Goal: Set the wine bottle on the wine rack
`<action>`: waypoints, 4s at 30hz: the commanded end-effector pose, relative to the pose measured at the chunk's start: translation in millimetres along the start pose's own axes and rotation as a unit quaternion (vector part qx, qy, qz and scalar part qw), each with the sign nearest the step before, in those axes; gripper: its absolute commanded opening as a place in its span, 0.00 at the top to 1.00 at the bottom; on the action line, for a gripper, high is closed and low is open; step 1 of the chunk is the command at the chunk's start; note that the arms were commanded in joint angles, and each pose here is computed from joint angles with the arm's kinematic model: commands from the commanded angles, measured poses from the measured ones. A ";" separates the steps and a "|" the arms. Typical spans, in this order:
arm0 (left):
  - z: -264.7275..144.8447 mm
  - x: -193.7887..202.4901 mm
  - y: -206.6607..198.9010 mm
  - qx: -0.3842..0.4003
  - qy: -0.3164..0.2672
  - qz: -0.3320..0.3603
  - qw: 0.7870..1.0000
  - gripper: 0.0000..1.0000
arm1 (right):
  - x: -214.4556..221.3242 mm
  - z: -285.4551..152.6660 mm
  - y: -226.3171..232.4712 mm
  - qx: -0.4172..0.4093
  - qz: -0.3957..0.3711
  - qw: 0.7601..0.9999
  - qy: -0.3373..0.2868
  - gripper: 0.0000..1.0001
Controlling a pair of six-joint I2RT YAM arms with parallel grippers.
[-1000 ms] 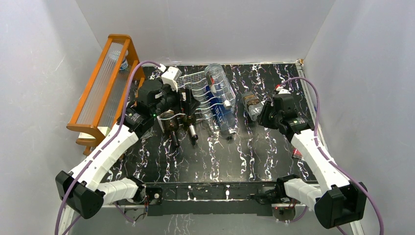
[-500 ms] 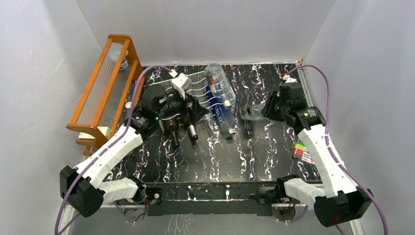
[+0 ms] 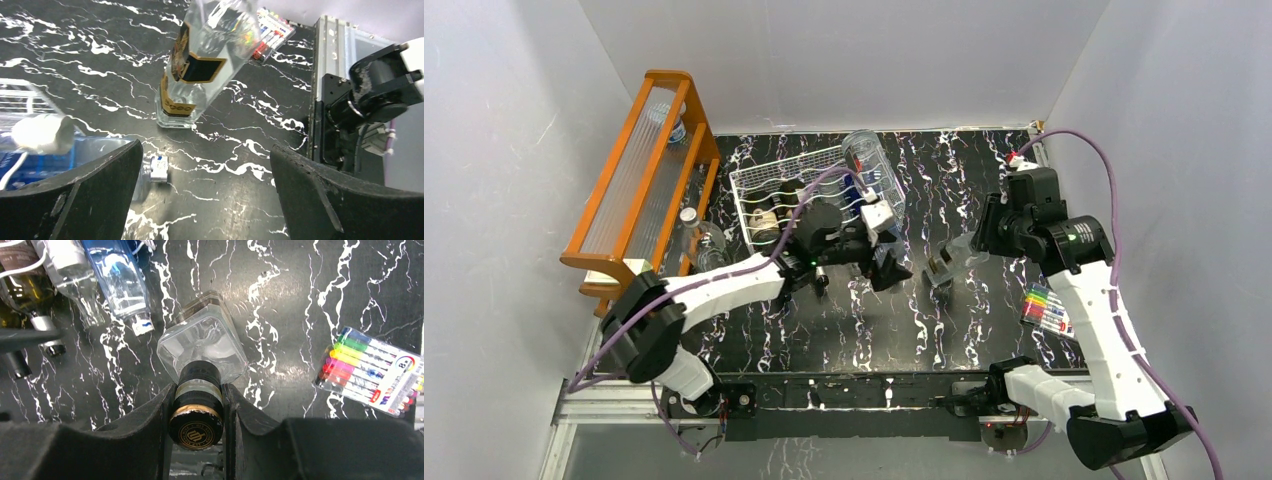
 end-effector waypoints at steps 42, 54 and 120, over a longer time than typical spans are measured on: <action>114.4 0.4 -33.6 -0.114 -0.200 0.235 0.944 1.00 | -25.0 -100.4 24.5 -0.121 0.025 0.989 -0.075 0.94; 83.8 -38.8 -21.1 -0.133 -0.163 0.458 0.864 1.00 | -34.3 -121.8 35.4 -0.184 -0.012 0.976 -0.114 0.21; -7.6 -105.6 57.4 -0.152 -0.063 0.560 0.812 0.04 | 1.3 -30.3 73.9 -0.247 -0.130 0.959 0.053 1.00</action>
Point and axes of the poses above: each gripper's point midway between its finger pads, its own z axis out along the fingers, its own y axis along the line the jaws close on, x = y × z, the point moved 7 cm from there along -z, back along the fingers, and after that the axes turned 11 degrees about z, right-handed, at the moved point
